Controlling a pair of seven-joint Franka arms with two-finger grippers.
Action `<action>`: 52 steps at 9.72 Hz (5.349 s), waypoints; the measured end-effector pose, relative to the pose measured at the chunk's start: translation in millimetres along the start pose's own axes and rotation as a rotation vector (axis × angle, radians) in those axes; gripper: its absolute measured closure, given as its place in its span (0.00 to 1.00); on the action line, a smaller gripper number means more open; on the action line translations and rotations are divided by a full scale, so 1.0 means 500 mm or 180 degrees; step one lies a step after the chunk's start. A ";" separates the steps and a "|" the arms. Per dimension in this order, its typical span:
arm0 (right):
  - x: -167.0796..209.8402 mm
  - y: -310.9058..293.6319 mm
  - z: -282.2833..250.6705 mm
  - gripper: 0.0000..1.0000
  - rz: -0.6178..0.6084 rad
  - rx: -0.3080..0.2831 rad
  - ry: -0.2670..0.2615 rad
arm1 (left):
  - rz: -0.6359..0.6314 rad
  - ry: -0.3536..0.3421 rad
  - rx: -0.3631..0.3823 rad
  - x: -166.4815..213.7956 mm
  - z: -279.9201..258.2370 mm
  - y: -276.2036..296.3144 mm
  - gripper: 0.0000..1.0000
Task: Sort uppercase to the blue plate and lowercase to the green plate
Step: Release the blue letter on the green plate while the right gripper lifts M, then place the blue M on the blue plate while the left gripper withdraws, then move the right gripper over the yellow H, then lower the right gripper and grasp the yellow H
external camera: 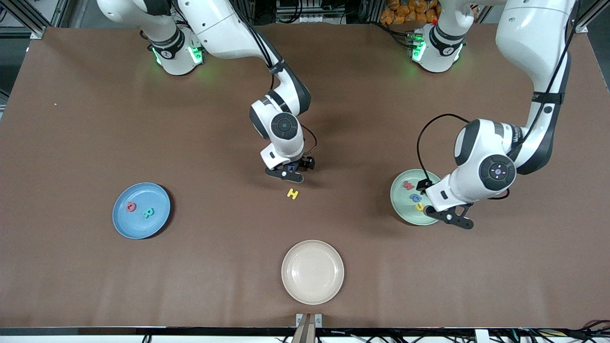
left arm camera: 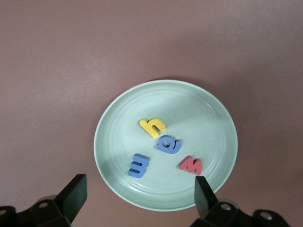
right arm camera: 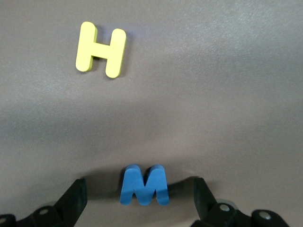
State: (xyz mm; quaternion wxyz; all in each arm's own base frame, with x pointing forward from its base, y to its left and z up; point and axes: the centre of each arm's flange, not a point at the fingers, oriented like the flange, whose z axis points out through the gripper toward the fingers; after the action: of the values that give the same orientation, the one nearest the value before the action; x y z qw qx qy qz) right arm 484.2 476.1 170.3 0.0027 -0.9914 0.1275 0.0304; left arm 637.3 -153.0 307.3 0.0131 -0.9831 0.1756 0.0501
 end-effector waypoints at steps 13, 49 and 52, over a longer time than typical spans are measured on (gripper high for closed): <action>0.322 0.249 -0.191 0.58 0.0158 0.0107 0.0272 | -0.0320 0.0022 0.0044 -0.048 -0.145 -0.029 0.00; 0.185 -0.021 -0.043 0.00 0.0908 0.0192 0.0186 | -0.1227 0.0238 0.0035 -0.171 -0.569 -0.127 0.00; 0.183 -0.035 -0.021 0.00 0.0938 0.0188 0.0191 | -0.1223 0.0279 0.0036 -0.168 -0.571 -0.127 0.00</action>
State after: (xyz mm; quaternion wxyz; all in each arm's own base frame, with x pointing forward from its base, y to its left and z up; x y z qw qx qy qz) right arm 577.5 469.9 175.3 0.0235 -0.9619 0.2725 -0.0029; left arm 607.5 -77.1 600.5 0.0202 -0.9997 -0.0146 0.0029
